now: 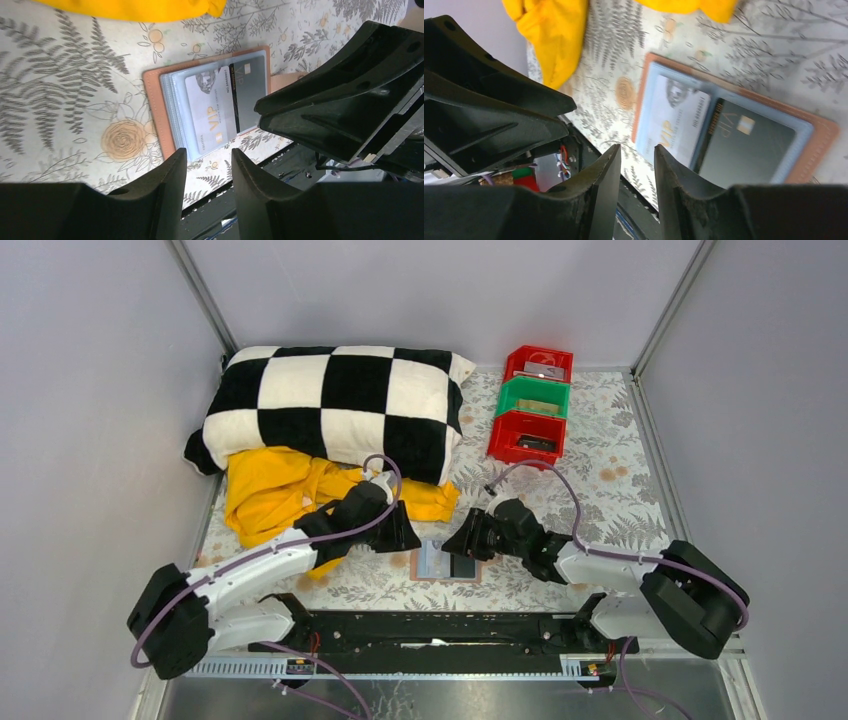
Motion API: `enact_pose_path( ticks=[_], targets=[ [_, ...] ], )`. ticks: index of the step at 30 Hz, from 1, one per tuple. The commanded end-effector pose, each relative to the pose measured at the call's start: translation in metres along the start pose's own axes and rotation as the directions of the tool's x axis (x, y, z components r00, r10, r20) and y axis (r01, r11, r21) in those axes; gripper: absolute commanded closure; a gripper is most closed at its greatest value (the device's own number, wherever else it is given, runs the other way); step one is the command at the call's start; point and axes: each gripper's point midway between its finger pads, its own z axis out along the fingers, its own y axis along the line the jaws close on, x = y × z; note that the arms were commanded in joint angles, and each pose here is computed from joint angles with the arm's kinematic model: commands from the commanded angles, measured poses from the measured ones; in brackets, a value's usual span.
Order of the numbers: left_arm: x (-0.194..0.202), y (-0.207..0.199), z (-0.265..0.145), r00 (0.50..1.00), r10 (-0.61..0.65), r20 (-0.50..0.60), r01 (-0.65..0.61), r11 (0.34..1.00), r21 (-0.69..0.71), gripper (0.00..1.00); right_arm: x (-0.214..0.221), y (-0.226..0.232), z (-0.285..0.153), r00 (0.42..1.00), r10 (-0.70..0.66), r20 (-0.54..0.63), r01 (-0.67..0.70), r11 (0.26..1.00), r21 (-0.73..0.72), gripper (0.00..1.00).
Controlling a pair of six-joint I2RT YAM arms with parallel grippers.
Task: Take the credit cards out of the card holder
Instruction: Remove the credit card from the card holder.
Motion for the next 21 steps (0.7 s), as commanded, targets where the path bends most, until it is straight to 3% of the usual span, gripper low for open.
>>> enact_pose_path(
  ticks=[1, 11, 21],
  targets=[
    [0.003, -0.025, 0.018, 0.999, -0.032, -0.023, 0.035, 0.989, 0.145, 0.59, 0.010, -0.031, 0.001, 0.998, 0.055, 0.001, -0.055, 0.993, 0.107, 0.63],
    [0.018, -0.011, 0.047, 0.995, -0.066, -0.080, 0.075, 0.990, 0.117, 0.60, 0.020, -0.045, 0.012, 0.992, 0.121, -0.033, -0.116, 0.985, 0.128, 0.63],
    [0.048, 0.019, 0.068, 0.981, -0.098, -0.168, 0.105, 0.994, 0.037, 0.61, 0.022, -0.042, 0.020, 0.971, 0.234, -0.046, -0.233, 0.972, 0.040, 0.65]
  ],
)
